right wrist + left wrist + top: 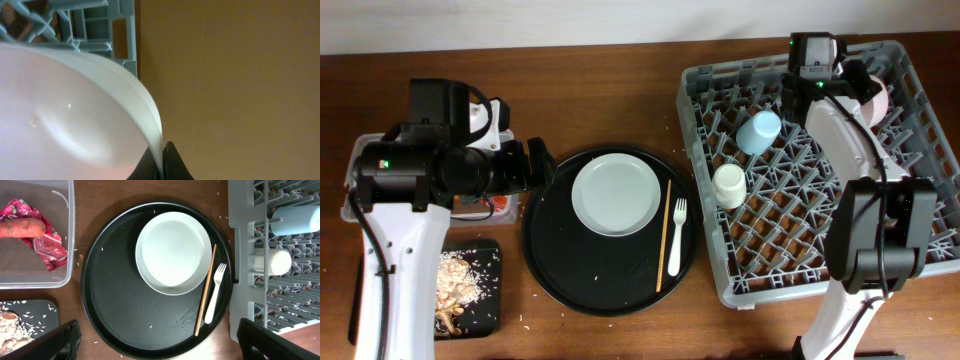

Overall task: Sort waste into correct bins and load items into the dishwasher rack
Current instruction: 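Lower the pink bowl upside down into the rack and open the right gripper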

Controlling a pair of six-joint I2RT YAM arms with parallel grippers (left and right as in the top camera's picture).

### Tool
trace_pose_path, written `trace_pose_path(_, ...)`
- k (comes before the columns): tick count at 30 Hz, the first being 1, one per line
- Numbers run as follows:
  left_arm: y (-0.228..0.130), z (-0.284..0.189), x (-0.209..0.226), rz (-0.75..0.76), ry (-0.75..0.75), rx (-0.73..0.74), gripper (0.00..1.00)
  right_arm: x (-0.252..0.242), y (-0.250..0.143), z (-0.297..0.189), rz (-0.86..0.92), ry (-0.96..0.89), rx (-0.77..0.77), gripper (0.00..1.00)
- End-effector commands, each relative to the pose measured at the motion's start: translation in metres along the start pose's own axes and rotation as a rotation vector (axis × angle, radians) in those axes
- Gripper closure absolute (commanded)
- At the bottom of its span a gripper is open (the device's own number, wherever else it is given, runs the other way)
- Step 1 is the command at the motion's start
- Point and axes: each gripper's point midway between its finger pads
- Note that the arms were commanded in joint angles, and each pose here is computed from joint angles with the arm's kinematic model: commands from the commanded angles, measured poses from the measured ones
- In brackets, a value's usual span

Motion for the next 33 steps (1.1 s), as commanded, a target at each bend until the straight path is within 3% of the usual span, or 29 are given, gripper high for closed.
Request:
trace_pose_path(1,0.005,-0.008,-0.001,0.018,0.001,-0.031,0.01,0.031,0.001,-0.002,-0.044,0.032,-0.016,0.96)
trace_pose_path(9,0.005,-0.008,-0.001,0.018,0.001,-0.031,0.01,0.035,0.011,-0.023,-0.057,0.014,-0.05,0.94)
trace_pose_path(10,0.005,-0.008,-0.001,0.018,0.001,-0.031,0.01,0.035,0.011,-0.025,-0.057,0.011,-0.051,0.89)
trace_pose_path(11,0.005,-0.008,-0.001,0.018,0.001,-0.031,0.01,0.032,0.011,-0.027,-0.057,-0.005,-0.045,0.71)
trace_pose_path(14,0.005,-0.008,-0.001,0.018,0.001,-0.031,0.01,0.024,0.015,-0.039,-0.039,-0.014,-0.068,0.6)
trace_pose_path(19,0.005,-0.008,-0.001,0.018,0.001,-0.031,0.01,-0.011,0.029,-0.074,0.096,-0.011,-0.165,0.58)
trace_pose_path(20,0.005,-0.008,-0.001,0.018,0.001,-0.031,0.01,-0.019,0.03,-0.082,0.169,0.008,-0.19,0.51)
trace_pose_path(27,0.005,-0.008,-0.001,0.018,0.001,-0.031,0.01,-0.028,0.018,-0.131,0.382,0.356,-0.313,0.5)
trace_pose_path(31,0.005,-0.008,-0.001,0.018,0.001,-0.031,0.01,-0.055,0.0,-0.122,0.567,0.587,-0.336,0.5)
trace_pose_path(32,0.005,-0.008,-0.001,0.018,0.001,-0.031,0.01,-0.063,-0.004,-0.116,0.643,0.677,-0.342,0.56)
trace_pose_path(33,0.005,-0.008,-0.001,0.018,0.001,-0.031,0.01,-0.068,-0.008,-0.11,0.716,0.772,-0.343,0.69)
Point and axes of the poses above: each gripper's point midway between its finger pads, its own z axis out along the fingers, its own x axis along the line the jaws close on, y = z × x, and after that the axes turned 4 degrees about z, right-handed
